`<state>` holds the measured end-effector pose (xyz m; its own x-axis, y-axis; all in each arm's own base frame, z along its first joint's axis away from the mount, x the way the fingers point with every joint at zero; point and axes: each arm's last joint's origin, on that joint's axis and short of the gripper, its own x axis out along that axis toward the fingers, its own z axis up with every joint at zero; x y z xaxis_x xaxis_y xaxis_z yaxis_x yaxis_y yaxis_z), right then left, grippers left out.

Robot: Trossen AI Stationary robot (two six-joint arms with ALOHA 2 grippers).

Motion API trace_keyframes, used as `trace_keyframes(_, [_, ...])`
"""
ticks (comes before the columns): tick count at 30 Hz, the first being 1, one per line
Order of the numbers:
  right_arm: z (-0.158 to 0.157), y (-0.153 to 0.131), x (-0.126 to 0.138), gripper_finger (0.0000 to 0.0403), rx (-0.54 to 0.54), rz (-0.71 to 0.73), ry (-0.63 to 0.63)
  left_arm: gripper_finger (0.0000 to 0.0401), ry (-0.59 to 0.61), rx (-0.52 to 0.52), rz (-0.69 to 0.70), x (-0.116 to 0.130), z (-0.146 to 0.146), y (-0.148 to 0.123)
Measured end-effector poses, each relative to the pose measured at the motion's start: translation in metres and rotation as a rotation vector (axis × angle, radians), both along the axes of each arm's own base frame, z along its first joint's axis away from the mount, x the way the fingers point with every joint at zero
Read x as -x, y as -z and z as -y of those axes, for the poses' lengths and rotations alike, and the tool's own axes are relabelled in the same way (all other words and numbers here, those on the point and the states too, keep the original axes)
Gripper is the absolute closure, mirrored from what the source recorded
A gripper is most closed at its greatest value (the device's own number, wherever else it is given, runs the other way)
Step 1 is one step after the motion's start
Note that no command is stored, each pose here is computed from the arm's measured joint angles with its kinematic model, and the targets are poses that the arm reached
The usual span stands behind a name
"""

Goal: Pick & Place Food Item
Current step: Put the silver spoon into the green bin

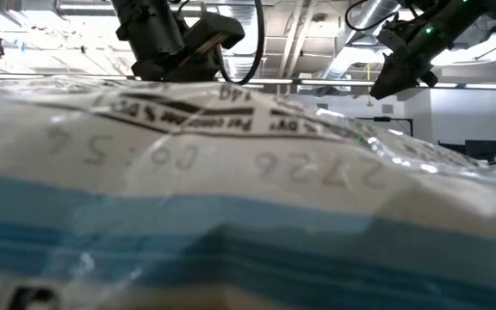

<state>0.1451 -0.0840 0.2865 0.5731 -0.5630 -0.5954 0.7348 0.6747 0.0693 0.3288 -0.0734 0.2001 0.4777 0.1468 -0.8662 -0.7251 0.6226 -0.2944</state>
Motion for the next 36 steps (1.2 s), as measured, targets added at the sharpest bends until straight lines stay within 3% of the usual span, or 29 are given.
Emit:
trace_keyframes(11, [0.000, 0.001, 0.001, 0.0320, -0.007, -0.013, -0.001, 0.0298, -0.128, 0.112, -0.027, -0.013, -0.012, 0.023])
trace_keyframes(36, [-0.001, 0.003, 0.002, 0.0320, -0.017, -0.046, -0.006, 0.0298, -0.135, 0.275, -0.040, -0.026, -0.001, 0.049])
